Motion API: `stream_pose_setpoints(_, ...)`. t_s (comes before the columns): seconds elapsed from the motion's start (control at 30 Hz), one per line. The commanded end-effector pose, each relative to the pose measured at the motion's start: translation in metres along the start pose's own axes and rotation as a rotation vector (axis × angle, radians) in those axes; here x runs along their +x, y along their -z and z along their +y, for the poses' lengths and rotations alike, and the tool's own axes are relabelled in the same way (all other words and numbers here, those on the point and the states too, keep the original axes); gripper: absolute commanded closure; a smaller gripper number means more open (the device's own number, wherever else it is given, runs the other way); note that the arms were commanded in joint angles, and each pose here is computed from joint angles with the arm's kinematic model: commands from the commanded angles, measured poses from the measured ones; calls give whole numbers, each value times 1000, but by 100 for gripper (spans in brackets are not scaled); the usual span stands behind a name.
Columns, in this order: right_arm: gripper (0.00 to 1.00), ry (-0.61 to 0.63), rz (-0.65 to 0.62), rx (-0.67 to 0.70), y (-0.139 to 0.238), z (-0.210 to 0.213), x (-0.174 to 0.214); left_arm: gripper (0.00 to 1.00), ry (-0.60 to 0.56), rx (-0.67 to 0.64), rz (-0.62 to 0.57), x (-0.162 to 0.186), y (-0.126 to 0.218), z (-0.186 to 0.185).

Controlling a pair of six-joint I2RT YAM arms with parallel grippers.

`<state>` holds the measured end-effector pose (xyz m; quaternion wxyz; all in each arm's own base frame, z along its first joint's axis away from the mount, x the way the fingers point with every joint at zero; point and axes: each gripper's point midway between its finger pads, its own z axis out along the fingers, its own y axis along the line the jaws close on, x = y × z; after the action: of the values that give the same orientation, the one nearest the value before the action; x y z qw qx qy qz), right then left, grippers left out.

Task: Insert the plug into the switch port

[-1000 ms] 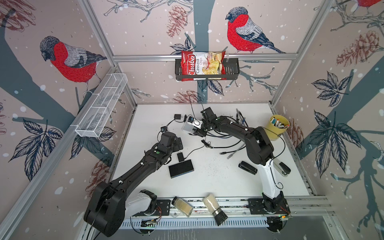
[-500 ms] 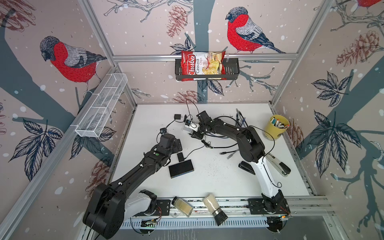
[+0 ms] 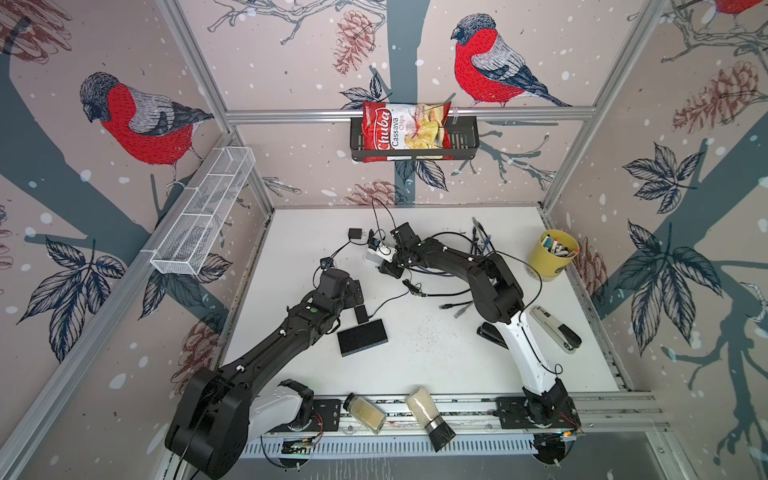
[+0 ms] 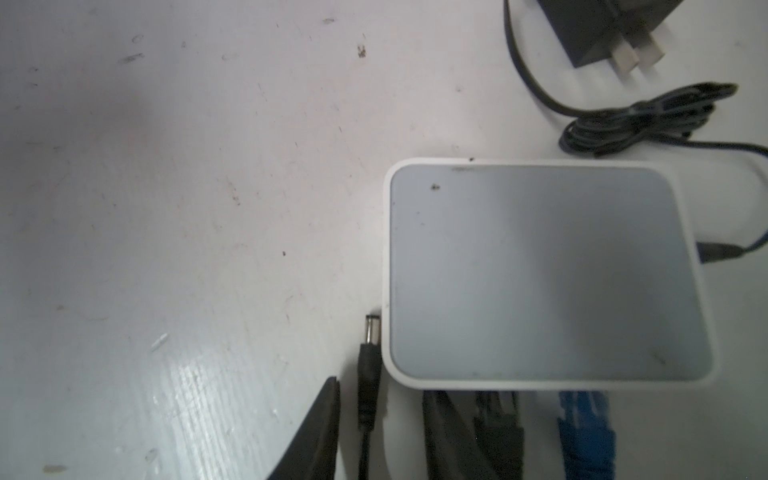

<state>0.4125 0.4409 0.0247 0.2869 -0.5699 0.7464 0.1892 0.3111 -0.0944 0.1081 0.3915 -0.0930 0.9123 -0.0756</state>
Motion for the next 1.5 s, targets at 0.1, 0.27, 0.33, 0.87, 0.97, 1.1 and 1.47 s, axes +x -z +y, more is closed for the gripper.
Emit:
stream_pose_setpoints(0.1, 70, -11, 22, -19, -9, 7, 9, 3, -3, 0, -20, -4, 1, 0)
stream_pose_setpoints(0.27, 78, -5, 39, -22, -11, 11, 15, 3, -5, 1, -15, -3, 0, 0)
stream_pose_setpoints(0.33, 80, 1, 48, -30, -12, 13, 19, 4, -8, 1, -14, -3, -1, 0)
stream_pose_setpoints(0.87, 99, 108, 3, -78, 31, 27, 32, 4, -57, -8, 34, 3, -6, -1)
stream_pose_setpoints(0.97, 99, 125, -75, -115, 55, 31, 22, 3, -81, -1, 58, 5, -8, -3)
stream_pose_setpoints(1.1, 99, 191, -135, -152, 82, 47, 21, 3, -113, 5, 83, 8, -11, -6)
stream_pose_setpoints(1.47, 99, 346, -213, -177, 131, 98, 43, 5, -246, 162, 93, 11, -11, -34)
